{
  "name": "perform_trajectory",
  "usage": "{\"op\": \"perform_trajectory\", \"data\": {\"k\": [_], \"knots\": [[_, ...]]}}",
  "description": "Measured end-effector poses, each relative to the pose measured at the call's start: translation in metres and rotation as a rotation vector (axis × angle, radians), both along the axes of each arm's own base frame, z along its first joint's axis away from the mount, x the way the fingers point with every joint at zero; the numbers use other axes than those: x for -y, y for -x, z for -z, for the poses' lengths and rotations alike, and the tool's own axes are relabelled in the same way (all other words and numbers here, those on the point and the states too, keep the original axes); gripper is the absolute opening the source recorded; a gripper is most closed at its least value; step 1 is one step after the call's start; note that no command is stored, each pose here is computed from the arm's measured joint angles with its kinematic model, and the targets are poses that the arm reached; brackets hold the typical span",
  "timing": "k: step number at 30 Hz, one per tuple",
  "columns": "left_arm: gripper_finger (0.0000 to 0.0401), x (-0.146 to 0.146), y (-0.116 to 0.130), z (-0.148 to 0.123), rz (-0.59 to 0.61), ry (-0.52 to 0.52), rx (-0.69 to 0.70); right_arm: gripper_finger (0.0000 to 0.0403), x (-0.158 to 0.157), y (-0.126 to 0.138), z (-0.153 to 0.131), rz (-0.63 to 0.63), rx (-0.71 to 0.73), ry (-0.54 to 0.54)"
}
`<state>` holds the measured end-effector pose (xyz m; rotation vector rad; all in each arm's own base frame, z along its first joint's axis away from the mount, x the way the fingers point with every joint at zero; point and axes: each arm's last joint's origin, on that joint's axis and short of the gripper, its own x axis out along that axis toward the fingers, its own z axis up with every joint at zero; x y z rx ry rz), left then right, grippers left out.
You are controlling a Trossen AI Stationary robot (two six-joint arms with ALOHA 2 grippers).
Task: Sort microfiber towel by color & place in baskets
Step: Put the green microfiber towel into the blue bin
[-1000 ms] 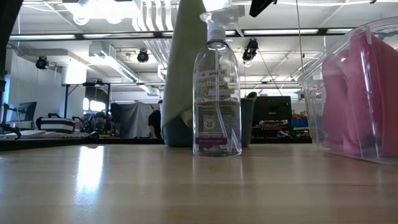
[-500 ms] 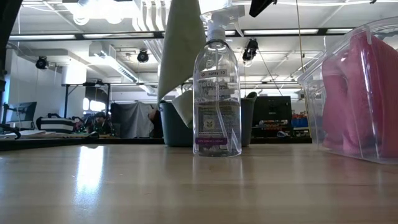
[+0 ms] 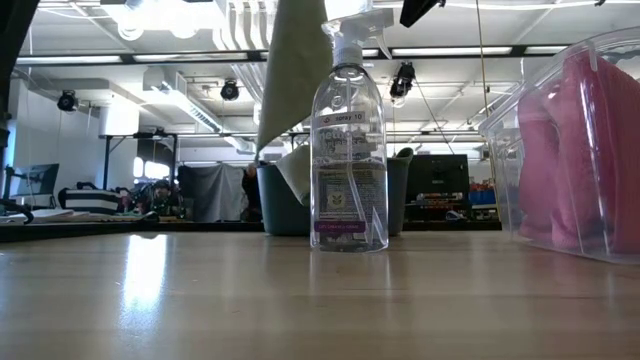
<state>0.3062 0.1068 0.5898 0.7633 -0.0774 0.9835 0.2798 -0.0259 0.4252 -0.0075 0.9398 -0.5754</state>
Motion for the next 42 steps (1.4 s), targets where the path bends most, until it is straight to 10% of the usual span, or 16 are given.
{"op": "perform_trajectory", "data": {"k": [42], "knots": [[0.0,-0.044,-0.006,0.006,0.108,-0.024,0.113,0.0082,0.0,0.0,0.0,0.005,0.007,-0.003]]}}
